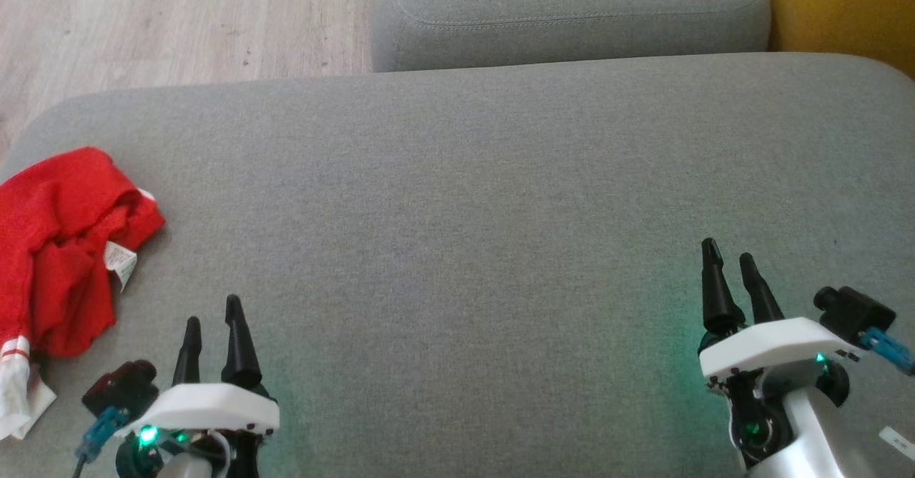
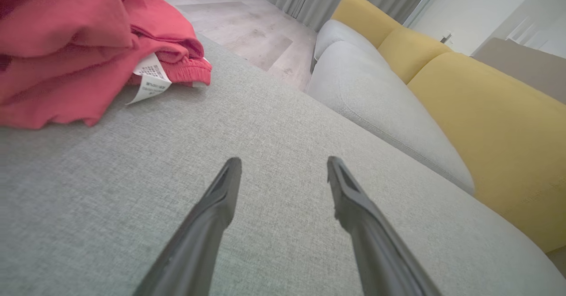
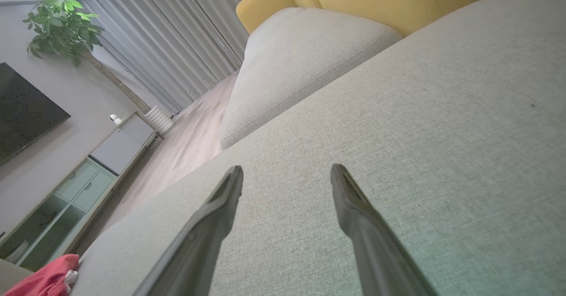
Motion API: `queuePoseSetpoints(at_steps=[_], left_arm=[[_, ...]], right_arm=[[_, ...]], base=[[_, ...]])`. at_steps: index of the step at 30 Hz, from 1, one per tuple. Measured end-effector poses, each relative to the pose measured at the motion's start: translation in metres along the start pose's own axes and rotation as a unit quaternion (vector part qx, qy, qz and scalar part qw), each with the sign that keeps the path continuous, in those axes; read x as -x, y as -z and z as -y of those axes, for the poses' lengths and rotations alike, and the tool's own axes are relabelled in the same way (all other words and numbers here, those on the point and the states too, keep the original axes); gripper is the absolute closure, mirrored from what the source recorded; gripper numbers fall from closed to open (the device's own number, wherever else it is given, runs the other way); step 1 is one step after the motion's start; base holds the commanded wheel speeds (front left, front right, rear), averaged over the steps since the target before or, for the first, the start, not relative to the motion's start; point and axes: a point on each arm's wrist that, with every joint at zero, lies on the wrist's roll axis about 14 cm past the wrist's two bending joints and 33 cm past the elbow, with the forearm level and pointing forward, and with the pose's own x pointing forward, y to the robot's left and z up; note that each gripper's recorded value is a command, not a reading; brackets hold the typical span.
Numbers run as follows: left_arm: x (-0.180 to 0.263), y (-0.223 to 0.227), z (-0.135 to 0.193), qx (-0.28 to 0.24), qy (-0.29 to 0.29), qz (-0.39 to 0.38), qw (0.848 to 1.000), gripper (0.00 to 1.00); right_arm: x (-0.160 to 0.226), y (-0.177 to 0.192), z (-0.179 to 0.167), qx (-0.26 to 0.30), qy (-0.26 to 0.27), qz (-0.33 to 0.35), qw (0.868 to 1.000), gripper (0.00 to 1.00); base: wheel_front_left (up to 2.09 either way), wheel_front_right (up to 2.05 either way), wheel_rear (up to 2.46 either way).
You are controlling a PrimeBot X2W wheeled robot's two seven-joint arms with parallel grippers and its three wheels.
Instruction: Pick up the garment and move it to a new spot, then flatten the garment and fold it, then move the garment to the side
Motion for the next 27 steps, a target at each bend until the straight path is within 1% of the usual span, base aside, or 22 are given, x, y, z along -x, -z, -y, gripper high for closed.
queuePoseSetpoints(at_steps=[9, 14, 27], left_arm=[[0.0047, 0.0014, -0.0065, -0.052, -0.012, 0.008, 0.999, 0.00], [0.0042, -0.0031, -0.0035, -0.082, -0.006, 0.018, 0.996, 0.00], [0.0074, 0.0000, -0.0037, -0.155, -0.001, 0.024, 0.988, 0.00]], right_arm=[[0.0015, -0.0013, 0.0022, 0.062, -0.001, 0.008, 0.998, 0.00], [0.0017, -0.0007, 0.0015, 0.092, -0.005, 0.008, 0.996, 0.00], [0.0043, 0.0011, 0.0014, 0.165, -0.013, 0.011, 0.986, 0.00]], base=[[0.00, 0.00, 0.00], [0.00, 0.00, 0.00], [0.00, 0.00, 0.00]])
